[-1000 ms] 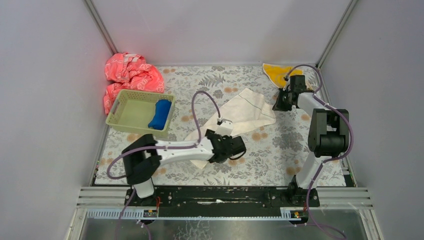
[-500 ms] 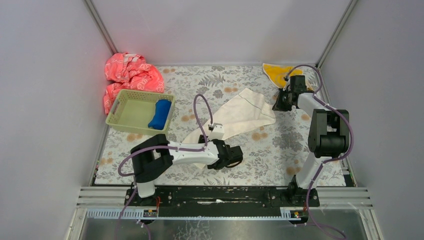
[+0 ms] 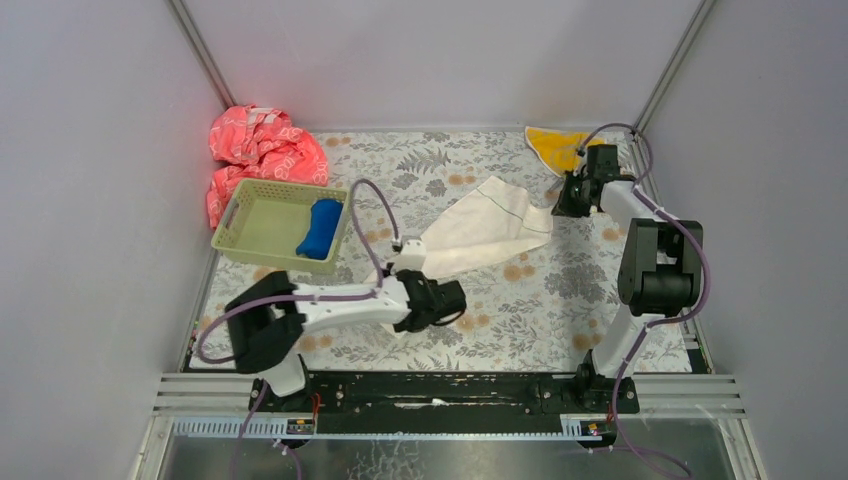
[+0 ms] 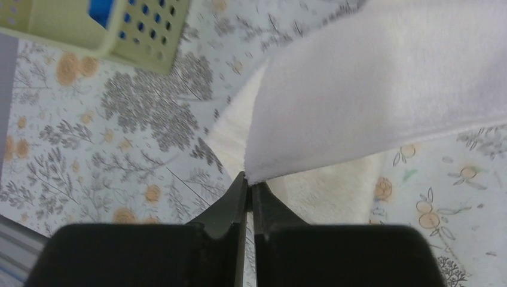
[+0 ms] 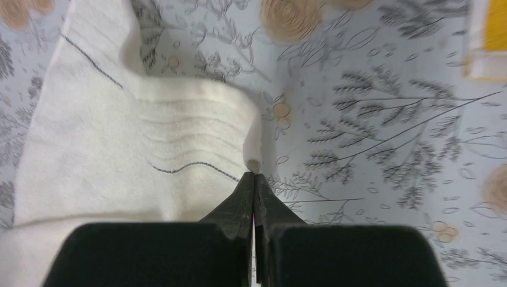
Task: Roll the towels
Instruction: Flatten out the towel at the center of the board.
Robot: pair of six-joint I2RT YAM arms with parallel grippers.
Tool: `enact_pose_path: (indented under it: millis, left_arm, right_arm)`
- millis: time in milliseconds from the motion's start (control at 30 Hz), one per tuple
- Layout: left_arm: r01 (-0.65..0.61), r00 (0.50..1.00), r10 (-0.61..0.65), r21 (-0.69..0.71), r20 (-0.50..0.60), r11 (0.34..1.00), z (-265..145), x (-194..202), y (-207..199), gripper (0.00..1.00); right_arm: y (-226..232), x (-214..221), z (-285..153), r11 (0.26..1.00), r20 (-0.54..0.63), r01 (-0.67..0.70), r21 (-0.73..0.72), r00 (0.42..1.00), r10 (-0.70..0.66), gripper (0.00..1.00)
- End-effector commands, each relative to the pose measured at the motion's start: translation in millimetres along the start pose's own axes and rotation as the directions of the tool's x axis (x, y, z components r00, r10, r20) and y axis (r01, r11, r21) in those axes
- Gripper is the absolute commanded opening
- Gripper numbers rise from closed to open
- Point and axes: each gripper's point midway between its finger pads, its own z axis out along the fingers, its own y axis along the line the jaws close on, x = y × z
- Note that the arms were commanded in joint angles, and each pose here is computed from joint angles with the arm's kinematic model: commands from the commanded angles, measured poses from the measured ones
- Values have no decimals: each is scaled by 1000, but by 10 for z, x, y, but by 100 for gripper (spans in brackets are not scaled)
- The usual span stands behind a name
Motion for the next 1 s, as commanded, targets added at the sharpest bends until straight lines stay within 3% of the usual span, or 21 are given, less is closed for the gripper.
enact_pose_path:
  millis: [0,200,367,567,767,833,967]
  left_arm:
    - [43,992,-38,-42,124,998,-93,-612,498,0]
    - [98,970,-79,-69,232,993,-160,-1410,1130,0]
    - [184,913,-199,76,355,980,-440,-2022,1446,0]
    - [99,872,-219,281,437,955,-933,-2364,1605,0]
    - [16,853,-226,409,470,912,-1320,-2370,1822,0]
    - [6,860,-222,426,459,905,-1315,-2303,1798,0]
    - [-9,904,-170,415,392,910,-1090,-2052,1589,0]
  right_arm:
    - [-78,-703,-545,999,187,-36,40,982,28,0]
    - [-204,-1215,-1181,994,332,-105,36,939,87,0]
    - [-191,-1511,-1947,993,465,-113,39,881,82,0]
    - [-40,-1393,-2801,995,587,-65,73,810,10,0]
    - [-65,-1029,-3419,981,664,-54,188,742,-87,0]
    - [45,-889,-3322,991,638,-5,132,766,-82,0]
    - [351,-547,-2654,990,462,61,-128,887,6,2]
